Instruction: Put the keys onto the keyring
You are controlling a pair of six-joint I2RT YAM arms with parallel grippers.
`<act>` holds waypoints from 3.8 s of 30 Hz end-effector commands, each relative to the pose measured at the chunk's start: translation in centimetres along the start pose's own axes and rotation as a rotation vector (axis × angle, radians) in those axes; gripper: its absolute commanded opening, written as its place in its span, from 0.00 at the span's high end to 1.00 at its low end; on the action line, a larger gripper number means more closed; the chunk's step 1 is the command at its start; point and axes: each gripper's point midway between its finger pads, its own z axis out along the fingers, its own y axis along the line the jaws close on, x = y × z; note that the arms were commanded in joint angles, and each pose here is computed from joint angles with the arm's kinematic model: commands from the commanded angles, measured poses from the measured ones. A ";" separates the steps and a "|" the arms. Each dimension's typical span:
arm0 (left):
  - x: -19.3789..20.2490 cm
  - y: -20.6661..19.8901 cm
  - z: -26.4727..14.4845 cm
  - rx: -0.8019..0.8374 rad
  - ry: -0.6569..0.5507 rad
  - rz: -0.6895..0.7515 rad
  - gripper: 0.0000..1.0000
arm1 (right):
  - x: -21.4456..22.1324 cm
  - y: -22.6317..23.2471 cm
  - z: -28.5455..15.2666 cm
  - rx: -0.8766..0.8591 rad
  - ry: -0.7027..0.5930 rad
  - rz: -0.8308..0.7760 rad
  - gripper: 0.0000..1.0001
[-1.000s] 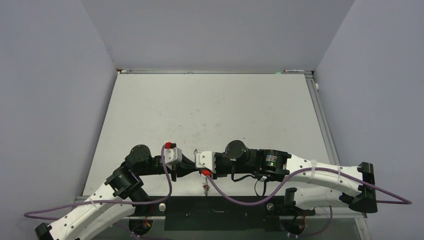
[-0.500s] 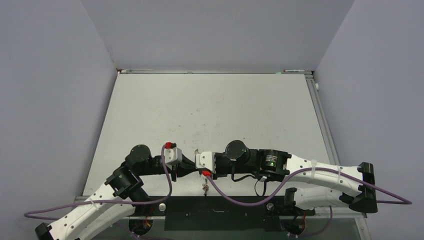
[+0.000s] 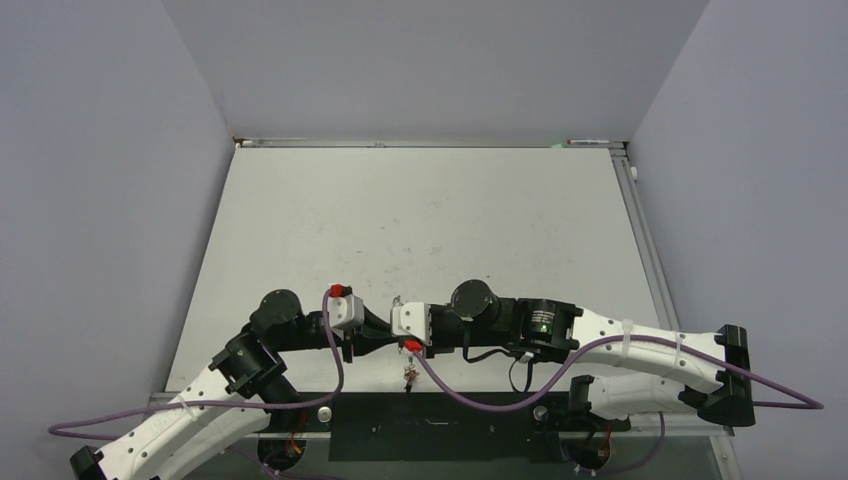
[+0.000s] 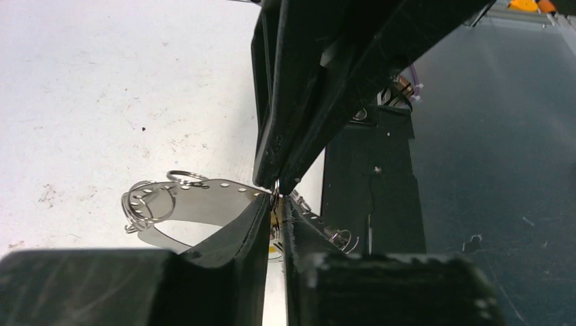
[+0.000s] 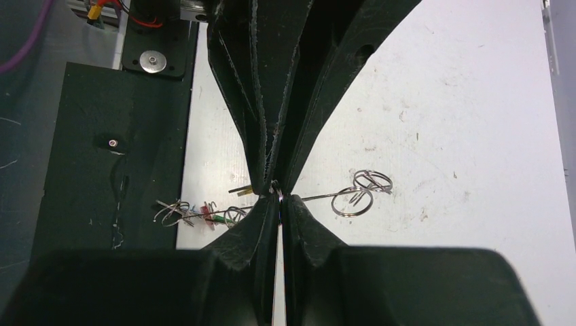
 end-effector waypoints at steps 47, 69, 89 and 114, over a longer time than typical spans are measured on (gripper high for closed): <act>-6.5 -0.3 -1.8 -0.036 -0.233 0.152 0.81 | -8.3 -2.1 -2.7 0.175 -0.550 0.015 0.95; -6.2 0.3 -1.9 -0.068 -0.208 0.162 1.00 | -6.7 -3.2 -3.9 0.195 -0.327 0.005 0.50; -5.5 0.3 -1.4 -0.043 -0.183 0.129 1.00 | -5.0 -1.0 -2.1 -0.001 -0.069 -0.020 0.66; -5.3 0.3 -1.3 -0.050 -0.179 0.126 1.00 | -3.9 -2.5 -0.6 0.102 -0.056 -0.052 0.93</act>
